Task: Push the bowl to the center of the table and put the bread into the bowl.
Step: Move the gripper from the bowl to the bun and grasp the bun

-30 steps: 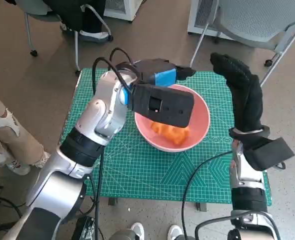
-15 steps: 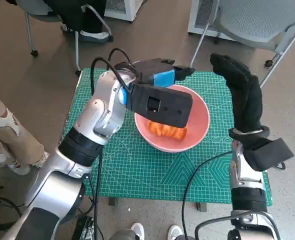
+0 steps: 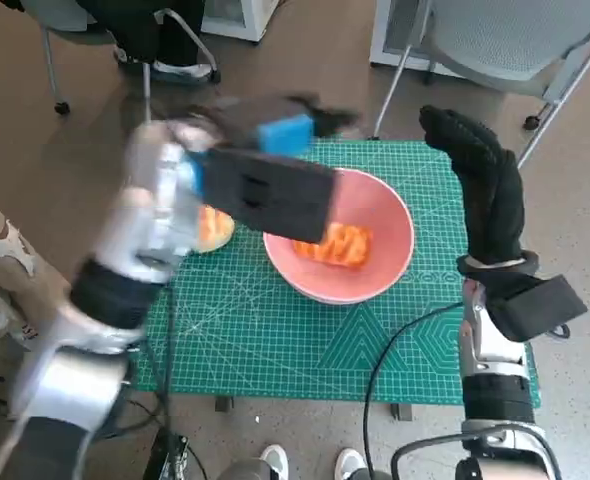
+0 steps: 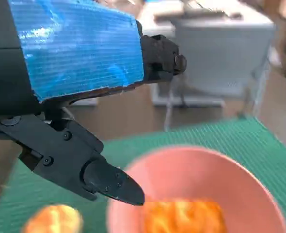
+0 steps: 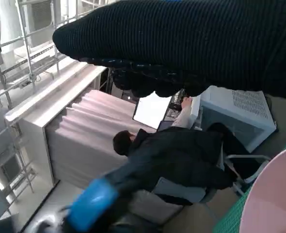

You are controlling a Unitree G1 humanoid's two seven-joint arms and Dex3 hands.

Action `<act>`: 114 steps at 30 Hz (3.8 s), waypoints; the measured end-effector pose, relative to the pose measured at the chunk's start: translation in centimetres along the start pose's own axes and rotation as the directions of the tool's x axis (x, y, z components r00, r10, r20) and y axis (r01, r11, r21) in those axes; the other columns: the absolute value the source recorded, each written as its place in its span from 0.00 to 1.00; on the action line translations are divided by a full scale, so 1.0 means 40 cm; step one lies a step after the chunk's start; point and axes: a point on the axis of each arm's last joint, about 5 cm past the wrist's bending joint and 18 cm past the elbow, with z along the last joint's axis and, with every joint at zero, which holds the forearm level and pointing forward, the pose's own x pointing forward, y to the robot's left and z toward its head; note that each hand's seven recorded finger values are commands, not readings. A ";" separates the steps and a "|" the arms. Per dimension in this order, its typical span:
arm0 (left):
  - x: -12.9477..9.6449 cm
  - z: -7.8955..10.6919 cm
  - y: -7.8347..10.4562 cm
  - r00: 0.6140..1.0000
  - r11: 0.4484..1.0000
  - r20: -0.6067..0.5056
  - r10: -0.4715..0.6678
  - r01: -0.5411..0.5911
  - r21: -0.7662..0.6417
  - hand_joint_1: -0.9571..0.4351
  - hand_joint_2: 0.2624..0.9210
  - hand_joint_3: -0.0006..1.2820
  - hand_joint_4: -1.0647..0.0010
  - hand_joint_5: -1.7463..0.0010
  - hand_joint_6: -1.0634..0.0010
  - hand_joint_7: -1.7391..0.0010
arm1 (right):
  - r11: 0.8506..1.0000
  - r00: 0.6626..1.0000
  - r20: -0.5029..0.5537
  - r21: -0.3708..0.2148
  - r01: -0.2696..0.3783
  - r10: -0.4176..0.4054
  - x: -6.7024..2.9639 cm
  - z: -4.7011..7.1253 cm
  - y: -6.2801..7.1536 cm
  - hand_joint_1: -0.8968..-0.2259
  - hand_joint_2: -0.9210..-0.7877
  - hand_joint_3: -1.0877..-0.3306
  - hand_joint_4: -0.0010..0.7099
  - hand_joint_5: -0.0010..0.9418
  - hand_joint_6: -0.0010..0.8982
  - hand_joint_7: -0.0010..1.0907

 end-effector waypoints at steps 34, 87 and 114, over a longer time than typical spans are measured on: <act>-0.171 -0.116 -0.086 0.982 0.999 -0.182 0.053 -0.054 0.005 0.50 0.62 0.00 1.00 1.00 0.86 1.00 | 0.997 0.998 -0.010 0.046 -0.066 0.066 0.020 -0.013 0.016 0.32 0.00 0.32 0.20 0.00 0.00 0.36; 0.101 -0.177 -0.197 0.823 0.962 -0.506 -0.257 0.269 -0.051 0.41 0.61 0.00 1.00 1.00 0.88 1.00 | 0.997 0.997 0.002 0.032 -0.077 0.077 0.025 -0.005 -0.004 0.31 0.00 0.33 0.20 0.00 0.00 0.37; 0.112 -0.201 -0.237 0.759 0.921 -0.548 -0.353 0.383 -0.063 0.40 0.64 0.01 0.99 1.00 0.89 1.00 | 0.998 0.998 -0.006 0.031 -0.059 0.059 0.019 -0.006 -0.007 0.30 0.00 0.33 0.20 0.00 0.00 0.37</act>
